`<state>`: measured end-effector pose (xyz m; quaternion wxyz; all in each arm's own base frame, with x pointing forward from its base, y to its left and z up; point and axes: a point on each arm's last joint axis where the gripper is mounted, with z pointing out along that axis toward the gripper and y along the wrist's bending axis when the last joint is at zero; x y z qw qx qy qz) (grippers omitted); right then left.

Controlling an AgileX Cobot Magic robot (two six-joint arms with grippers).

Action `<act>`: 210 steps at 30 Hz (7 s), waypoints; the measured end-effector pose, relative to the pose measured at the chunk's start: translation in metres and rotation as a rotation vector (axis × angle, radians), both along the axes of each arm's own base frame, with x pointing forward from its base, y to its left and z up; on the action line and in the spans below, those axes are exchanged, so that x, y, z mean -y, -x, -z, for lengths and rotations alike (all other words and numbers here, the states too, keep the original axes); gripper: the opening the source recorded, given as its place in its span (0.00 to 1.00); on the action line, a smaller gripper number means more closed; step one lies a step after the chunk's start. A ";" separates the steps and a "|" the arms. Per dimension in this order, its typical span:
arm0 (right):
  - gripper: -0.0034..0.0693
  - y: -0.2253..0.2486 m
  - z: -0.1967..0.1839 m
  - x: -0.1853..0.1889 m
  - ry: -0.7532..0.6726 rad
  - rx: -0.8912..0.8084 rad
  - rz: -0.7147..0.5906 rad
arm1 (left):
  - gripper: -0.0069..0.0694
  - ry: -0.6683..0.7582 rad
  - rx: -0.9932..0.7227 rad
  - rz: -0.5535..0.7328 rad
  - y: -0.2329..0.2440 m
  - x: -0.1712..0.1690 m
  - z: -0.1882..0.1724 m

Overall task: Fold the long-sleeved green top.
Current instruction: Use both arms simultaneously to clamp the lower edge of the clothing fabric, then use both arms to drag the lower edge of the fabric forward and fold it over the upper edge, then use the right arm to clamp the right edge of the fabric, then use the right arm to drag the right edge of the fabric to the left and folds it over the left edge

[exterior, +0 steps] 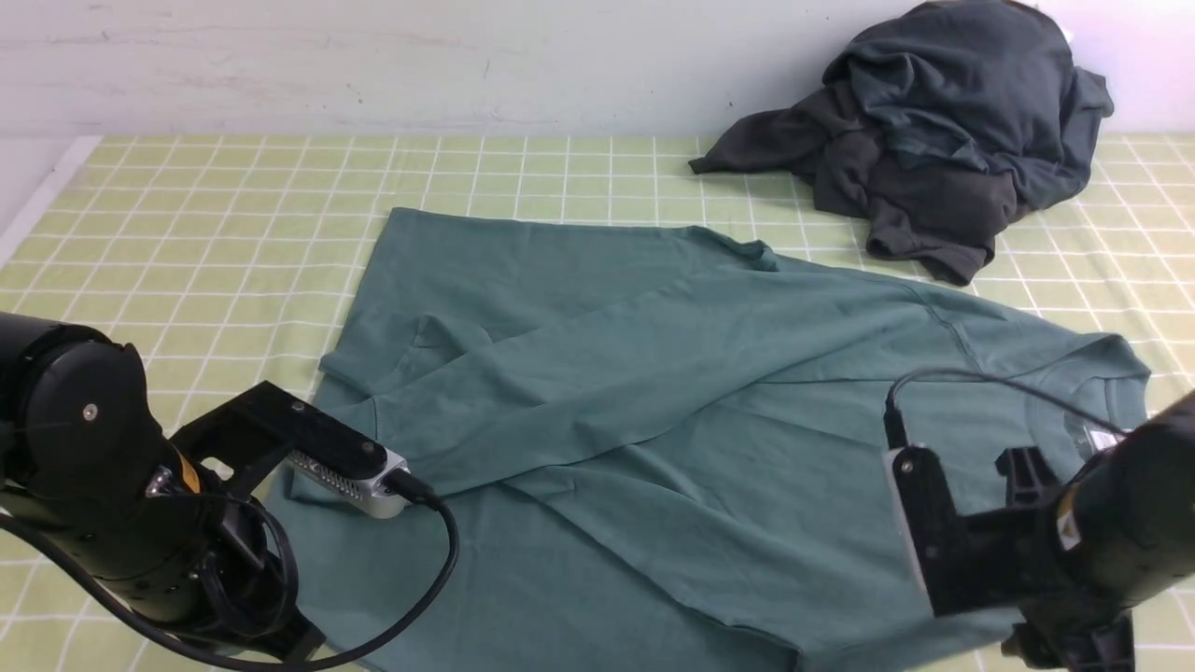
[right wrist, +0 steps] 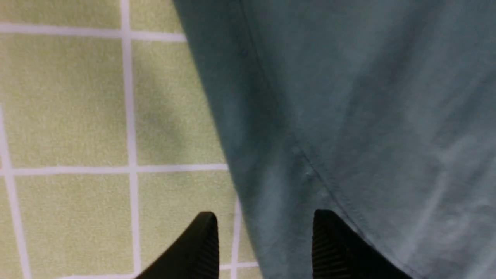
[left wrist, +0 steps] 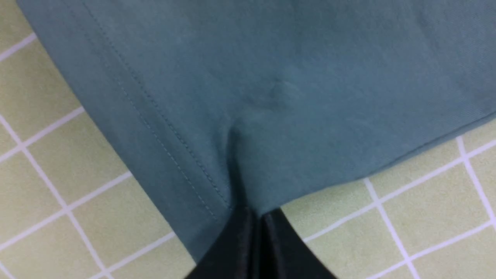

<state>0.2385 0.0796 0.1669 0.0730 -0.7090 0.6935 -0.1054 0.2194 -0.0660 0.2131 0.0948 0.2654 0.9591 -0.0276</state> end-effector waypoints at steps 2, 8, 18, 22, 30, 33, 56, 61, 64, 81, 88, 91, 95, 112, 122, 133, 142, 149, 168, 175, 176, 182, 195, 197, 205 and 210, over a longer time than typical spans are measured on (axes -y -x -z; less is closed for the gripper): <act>0.46 -0.002 0.008 0.000 0.019 -0.023 -0.002 | 0.09 0.002 -0.002 -0.001 0.000 0.000 0.000; 0.37 -0.005 0.017 0.001 0.046 -0.042 0.019 | 0.09 0.005 -0.002 -0.003 0.000 0.000 0.000; 0.25 -0.006 0.012 0.001 0.025 -0.011 0.068 | 0.09 0.006 -0.001 -0.003 0.000 0.001 0.000; 0.27 -0.005 0.003 0.001 -0.003 0.033 0.091 | 0.09 0.013 0.000 -0.007 0.000 0.001 0.000; 0.39 -0.006 0.000 0.002 0.012 0.055 0.079 | 0.09 0.025 0.021 -0.013 -0.002 0.002 -0.001; 0.39 -0.007 0.000 0.003 0.020 0.059 0.073 | 0.09 0.027 0.021 -0.014 -0.002 0.002 -0.001; 0.25 -0.019 0.014 0.022 0.033 0.034 0.139 | 0.09 0.069 0.011 -0.039 -0.001 0.005 -0.001; 0.08 -0.015 0.001 0.022 -0.007 0.081 0.180 | 0.09 0.069 0.011 -0.039 -0.001 0.005 -0.001; 0.04 -0.013 -0.011 0.023 -0.032 0.126 0.202 | 0.09 0.070 0.011 -0.039 -0.001 0.006 -0.001; 0.42 -0.018 0.005 0.042 0.013 0.071 0.307 | 0.09 0.088 0.006 -0.051 -0.001 0.007 -0.001; 0.39 -0.020 0.015 0.042 0.054 0.030 0.242 | 0.09 0.089 0.006 -0.051 -0.001 0.007 -0.001; 0.29 -0.022 0.016 0.042 0.059 0.043 0.233 | 0.09 0.089 0.006 -0.051 -0.001 0.007 -0.001; 0.14 -0.022 0.015 0.043 0.048 0.053 0.279 | 0.09 0.089 0.006 -0.051 -0.001 0.007 -0.001; 0.04 -0.039 -0.082 0.040 -0.178 0.344 0.615 | 0.09 0.187 0.354 -0.310 -0.012 -0.022 -0.075; 0.04 -0.150 -0.088 0.044 -0.182 0.457 0.641 | 0.09 0.180 0.471 -0.345 -0.154 -0.021 -0.101; 0.04 -0.226 -0.062 0.041 -0.185 0.491 0.659 | 0.09 0.195 0.536 -0.390 -0.267 -0.017 -0.075; 0.07 -0.264 -0.041 0.058 -0.308 0.553 0.776 | 0.10 0.175 0.563 -0.437 -0.320 -0.026 -0.030; 0.31 -0.273 -0.024 0.063 -0.376 0.534 0.929 | 0.39 0.187 0.555 -0.490 -0.342 -0.037 0.015; 0.03 -0.240 -0.077 0.044 -0.501 0.116 1.137 | 0.26 0.083 0.513 -0.308 -0.259 -0.058 -0.163; 0.06 -0.229 -0.061 0.131 -0.358 0.119 1.465 | 0.09 0.182 0.532 -0.229 -0.190 -0.052 -0.220; 0.09 -0.226 -0.056 0.143 -0.343 0.114 1.506 | 0.09 0.197 0.510 -0.211 -0.177 -0.050 -0.221; 0.46 -0.212 -0.031 0.175 -0.351 0.023 1.657 | 0.09 0.229 0.325 -0.159 -0.095 -0.043 -0.191; 0.68 -0.222 0.012 0.176 -0.416 -0.015 1.772 | 0.09 0.272 0.396 -0.181 0.007 -0.041 -0.172; 0.54 -0.223 0.013 0.176 -0.426 -0.008 1.767 | 0.09 0.260 0.381 -0.183 0.014 -0.042 -0.164; 0.11 -0.218 -0.019 0.183 -0.370 0.100 1.671 | 0.09 0.220 0.271 -0.208 0.034 -0.044 -0.119; 0.11 -0.190 -0.116 0.194 -0.318 0.402 1.606 | 0.09 0.228 0.233 -0.249 0.044 -0.044 -0.082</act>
